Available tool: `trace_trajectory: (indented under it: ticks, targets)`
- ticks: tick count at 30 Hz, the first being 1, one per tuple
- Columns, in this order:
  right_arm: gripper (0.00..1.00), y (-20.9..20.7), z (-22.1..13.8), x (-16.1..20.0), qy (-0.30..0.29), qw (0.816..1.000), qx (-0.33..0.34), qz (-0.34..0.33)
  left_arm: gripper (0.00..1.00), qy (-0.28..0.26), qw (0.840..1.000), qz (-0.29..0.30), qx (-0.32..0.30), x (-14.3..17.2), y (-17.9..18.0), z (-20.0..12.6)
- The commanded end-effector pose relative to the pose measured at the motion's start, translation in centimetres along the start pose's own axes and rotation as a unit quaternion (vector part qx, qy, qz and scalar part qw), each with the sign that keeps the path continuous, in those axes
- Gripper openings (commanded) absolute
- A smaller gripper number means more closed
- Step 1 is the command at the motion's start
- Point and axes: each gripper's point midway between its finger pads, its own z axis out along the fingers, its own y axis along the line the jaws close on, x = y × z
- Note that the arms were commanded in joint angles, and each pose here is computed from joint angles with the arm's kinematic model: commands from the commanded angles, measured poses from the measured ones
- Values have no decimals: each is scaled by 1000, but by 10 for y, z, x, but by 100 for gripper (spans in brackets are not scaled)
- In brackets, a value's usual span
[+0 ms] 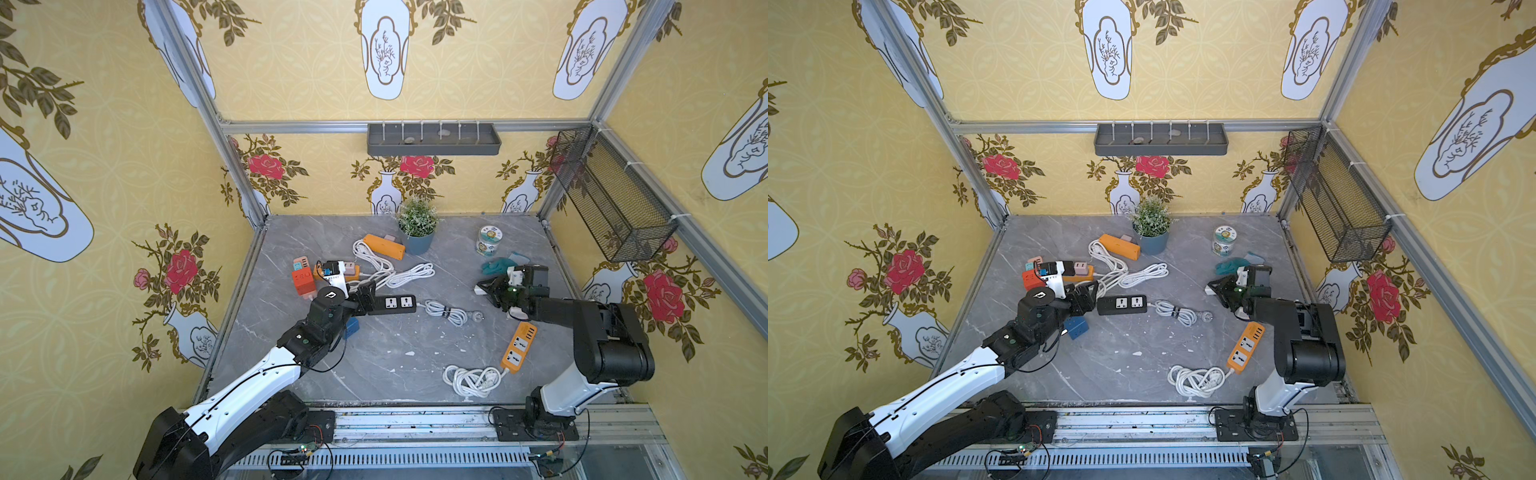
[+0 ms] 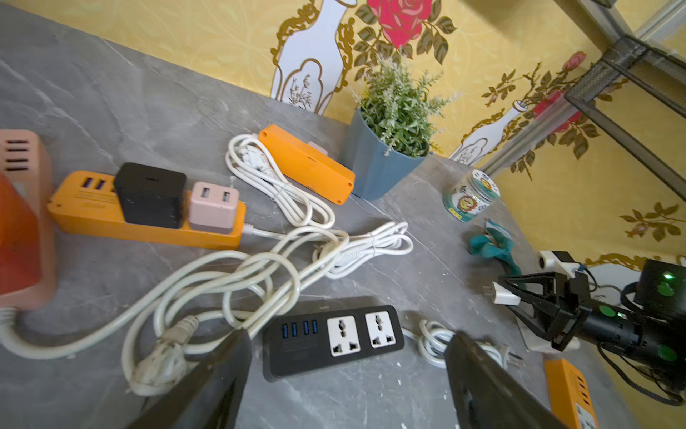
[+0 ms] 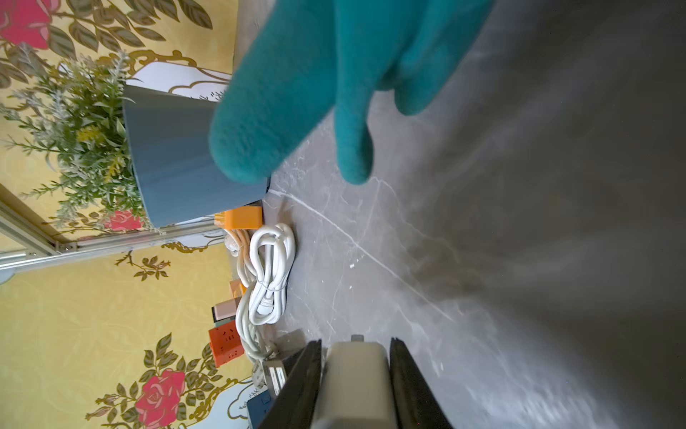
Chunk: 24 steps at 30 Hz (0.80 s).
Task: Pull the plug off the socket
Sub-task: Place the plug at the center of the board.
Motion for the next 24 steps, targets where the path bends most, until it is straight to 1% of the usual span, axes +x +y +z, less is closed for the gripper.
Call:
trace_trajectory:
  ticks: [1, 2, 6, 8, 11, 13, 14, 16, 18, 19, 22, 24]
  targets:
    - [36, -6, 13, -7, -6, 999, 29, -20, 87, -24, 999, 27, -6, -20, -2, 3]
    - [37, -7, 16, -9, -5, 999, 32, -20, 87, -24, 999, 32, -6, -22, -4, 5]
    - [51, -10, 20, -17, -10, 998, 53, -30, 87, -5, 999, 34, 3, -19, -10, 11]
    - [56, -8, 17, -18, -14, 997, 58, -41, 87, 7, 1000, 28, 2, -17, -11, 11]
    - [63, 5, 5, -22, -30, 994, 66, -77, 87, 10, 1000, 18, 3, -17, -12, 8]
    - [68, 21, -10, -25, -48, 990, 66, -114, 87, 8, 1000, 12, -1, -18, -10, 6]
    - [68, 33, -20, -26, -59, 987, 59, -134, 88, 8, 1000, 11, 1, -18, -11, 6]
    - [68, 58, -37, -24, -75, 982, 24, -172, 89, 18, 1000, 13, 8, -16, -13, 9]
    - [68, 90, -55, -16, -86, 974, -41, -203, 89, 42, 999, 9, 2, -11, -10, 17]
    - [68, 101, -62, -10, -87, 972, -73, -207, 90, 53, 999, 4, 2, -9, -9, 20]
    - [68, 133, -74, 18, -63, 961, -188, -194, 89, 82, 996, -37, 9, -5, -6, 33]
    - [68, 148, -72, 43, -28, 950, -246, -192, 89, 96, 994, -48, 15, -6, -3, 40]
